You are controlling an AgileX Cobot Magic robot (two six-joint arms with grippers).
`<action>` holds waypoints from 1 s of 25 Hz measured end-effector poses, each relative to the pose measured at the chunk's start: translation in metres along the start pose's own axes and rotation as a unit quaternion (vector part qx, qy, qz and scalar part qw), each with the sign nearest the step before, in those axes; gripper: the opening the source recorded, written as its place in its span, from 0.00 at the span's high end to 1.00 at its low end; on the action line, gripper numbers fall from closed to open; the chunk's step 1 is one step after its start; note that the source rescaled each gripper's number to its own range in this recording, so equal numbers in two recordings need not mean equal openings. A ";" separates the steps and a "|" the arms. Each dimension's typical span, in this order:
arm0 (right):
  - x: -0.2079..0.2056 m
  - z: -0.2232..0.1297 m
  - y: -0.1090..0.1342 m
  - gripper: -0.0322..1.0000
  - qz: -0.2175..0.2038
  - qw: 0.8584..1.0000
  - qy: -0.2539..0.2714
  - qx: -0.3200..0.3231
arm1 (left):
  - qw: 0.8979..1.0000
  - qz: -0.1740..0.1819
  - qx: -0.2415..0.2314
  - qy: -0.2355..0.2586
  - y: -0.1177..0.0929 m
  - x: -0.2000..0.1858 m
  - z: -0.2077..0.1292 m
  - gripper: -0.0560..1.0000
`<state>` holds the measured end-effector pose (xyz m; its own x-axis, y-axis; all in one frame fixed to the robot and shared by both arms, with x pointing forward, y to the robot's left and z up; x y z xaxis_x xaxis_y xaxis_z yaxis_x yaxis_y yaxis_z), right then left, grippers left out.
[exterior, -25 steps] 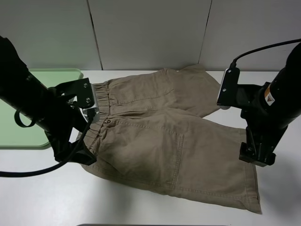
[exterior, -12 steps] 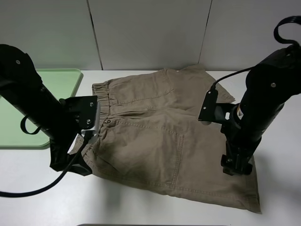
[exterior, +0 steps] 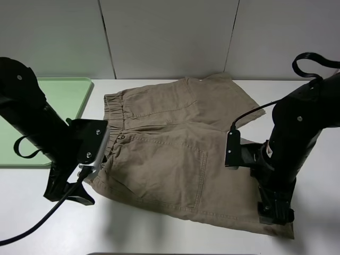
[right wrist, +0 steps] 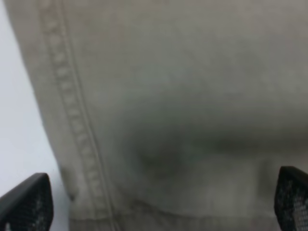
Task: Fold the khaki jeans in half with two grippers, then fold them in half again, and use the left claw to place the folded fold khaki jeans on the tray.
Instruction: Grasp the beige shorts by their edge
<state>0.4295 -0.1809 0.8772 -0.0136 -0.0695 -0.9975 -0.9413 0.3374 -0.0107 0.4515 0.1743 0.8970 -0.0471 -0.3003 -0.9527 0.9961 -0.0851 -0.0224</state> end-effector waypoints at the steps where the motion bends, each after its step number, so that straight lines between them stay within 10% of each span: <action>1: 0.001 0.001 0.004 0.00 0.000 1.000 0.001 -0.009 | 1.000 0.000 0.002 0.003 -0.002 0.002 -0.002 0.03; 10: 0.013 0.011 0.039 0.00 -0.018 0.996 -0.017 -0.090 | 1.000 -0.005 0.011 0.018 -0.013 0.010 -0.012 0.03; 25: 0.018 0.007 0.029 0.00 -0.080 0.994 -0.026 -0.067 | 0.999 0.024 0.011 0.023 -0.008 0.012 -0.014 0.06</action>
<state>0.4046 -0.1660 0.8587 0.1537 -0.0624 -0.9861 -0.9666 0.1974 -0.1632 0.4435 0.1846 0.8814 0.0053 -0.2609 -0.9653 0.9952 -0.0927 0.0306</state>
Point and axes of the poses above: a point on each arm's last joint axis where the gripper is mounted, x pointing out along that axis toward the gripper, y along the wrist's bending axis when the last joint is at zero, z = x × y, the point moved 2 cm from there along x, pointing out along that axis toward the gripper, and after that the axes turned 4 degrees about x, right-handed, at the moved point
